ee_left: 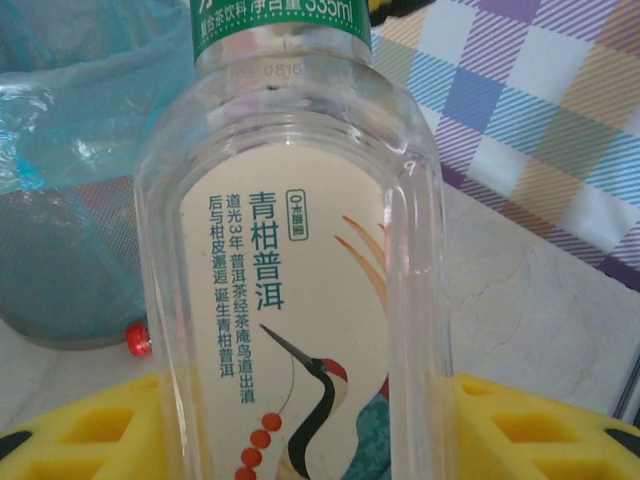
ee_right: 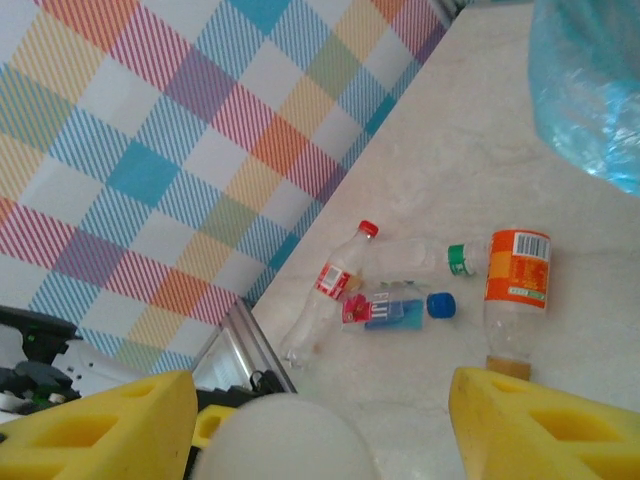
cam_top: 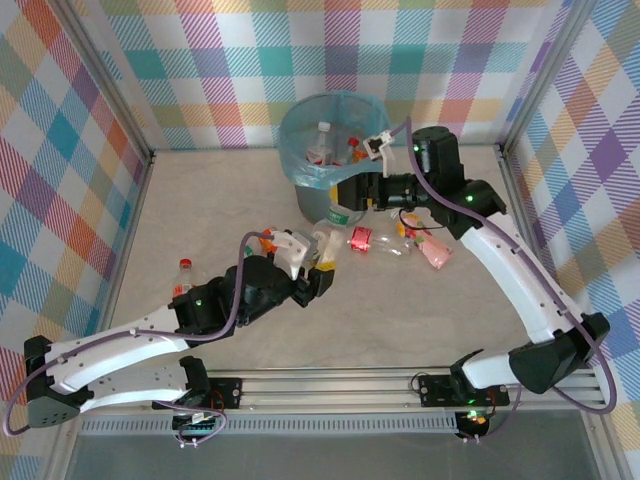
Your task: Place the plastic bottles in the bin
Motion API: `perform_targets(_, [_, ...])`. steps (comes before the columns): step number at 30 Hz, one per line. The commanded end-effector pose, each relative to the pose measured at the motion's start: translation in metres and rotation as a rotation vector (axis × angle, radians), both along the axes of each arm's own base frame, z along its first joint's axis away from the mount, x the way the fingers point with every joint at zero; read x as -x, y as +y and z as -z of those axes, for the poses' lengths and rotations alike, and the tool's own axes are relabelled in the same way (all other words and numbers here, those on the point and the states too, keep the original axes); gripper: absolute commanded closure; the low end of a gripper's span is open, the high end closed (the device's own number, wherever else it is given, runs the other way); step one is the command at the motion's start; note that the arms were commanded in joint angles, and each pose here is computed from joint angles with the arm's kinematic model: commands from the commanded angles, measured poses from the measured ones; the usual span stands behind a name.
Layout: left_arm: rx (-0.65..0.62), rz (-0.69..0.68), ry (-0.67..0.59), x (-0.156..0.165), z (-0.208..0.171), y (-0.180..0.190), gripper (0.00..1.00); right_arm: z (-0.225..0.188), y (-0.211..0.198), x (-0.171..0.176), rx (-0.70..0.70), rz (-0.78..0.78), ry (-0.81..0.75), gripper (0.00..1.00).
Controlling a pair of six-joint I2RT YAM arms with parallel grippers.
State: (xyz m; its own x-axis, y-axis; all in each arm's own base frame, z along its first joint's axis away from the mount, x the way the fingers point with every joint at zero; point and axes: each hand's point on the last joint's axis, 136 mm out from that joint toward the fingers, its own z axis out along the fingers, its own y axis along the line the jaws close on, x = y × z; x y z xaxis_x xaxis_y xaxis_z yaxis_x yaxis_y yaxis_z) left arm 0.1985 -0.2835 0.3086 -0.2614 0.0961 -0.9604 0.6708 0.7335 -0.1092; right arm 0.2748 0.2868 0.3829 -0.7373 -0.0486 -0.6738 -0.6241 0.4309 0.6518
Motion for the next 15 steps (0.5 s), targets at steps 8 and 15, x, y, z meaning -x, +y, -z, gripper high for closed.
perform_targets(8, [0.011,-0.053,-0.020,-0.004,-0.006,0.014,0.45,-0.012,0.025,0.020,0.002,-0.147,-0.038,0.48])
perform_targets(15, [0.024,-0.077,-0.040,-0.005,-0.015,0.022,0.36,-0.027,0.027,0.013,-0.004,-0.136,-0.069,0.64])
